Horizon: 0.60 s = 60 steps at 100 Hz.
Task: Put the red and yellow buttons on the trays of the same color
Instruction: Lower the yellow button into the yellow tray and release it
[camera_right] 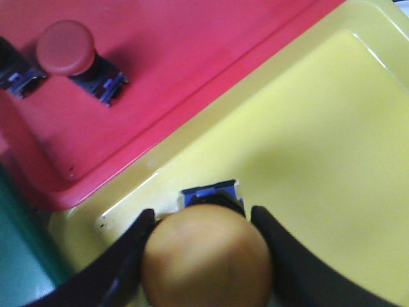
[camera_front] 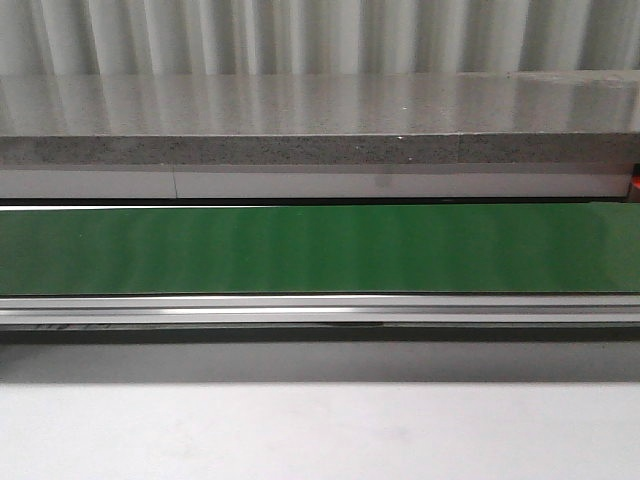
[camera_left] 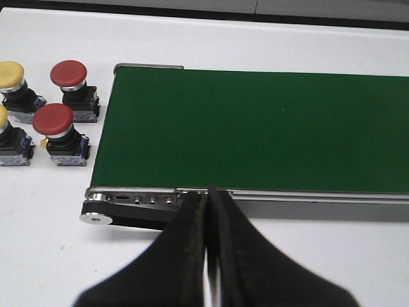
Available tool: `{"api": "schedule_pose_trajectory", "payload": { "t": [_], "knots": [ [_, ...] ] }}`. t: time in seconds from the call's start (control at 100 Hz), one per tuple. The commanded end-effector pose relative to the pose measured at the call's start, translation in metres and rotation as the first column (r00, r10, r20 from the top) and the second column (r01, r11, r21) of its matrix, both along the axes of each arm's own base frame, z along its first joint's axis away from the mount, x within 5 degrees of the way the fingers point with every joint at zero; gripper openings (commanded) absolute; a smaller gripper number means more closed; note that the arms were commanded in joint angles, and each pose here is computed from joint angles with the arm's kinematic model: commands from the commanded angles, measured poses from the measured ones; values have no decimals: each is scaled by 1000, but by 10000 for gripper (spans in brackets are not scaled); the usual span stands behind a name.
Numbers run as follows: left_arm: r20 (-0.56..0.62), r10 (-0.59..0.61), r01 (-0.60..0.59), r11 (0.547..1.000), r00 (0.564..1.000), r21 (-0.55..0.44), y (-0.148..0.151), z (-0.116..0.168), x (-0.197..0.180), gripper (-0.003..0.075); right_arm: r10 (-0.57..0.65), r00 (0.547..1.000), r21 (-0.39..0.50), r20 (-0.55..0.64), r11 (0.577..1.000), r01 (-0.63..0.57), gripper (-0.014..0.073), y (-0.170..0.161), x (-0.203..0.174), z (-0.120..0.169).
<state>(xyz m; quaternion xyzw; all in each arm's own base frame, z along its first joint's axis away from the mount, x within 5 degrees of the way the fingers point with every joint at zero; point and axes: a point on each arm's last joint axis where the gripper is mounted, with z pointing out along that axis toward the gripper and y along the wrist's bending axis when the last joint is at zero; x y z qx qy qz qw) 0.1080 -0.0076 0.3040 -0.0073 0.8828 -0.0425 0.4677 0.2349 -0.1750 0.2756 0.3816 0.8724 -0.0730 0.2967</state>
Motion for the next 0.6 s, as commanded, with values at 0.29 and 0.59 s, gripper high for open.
{"api": "schedule_pose_trajectory", "payload": {
  "t": [0.29,0.59],
  "knots": [
    [90,-4,5,1000,996,-19,-1,14,3,-20,-38,999,-3,26,999,38,16,-24,19,-25],
    [90,-4,5,1000,996,-19,-1,14,3,-20,-44,999,53,-32,998,45,25,-31,29,-56]
  ]
}}
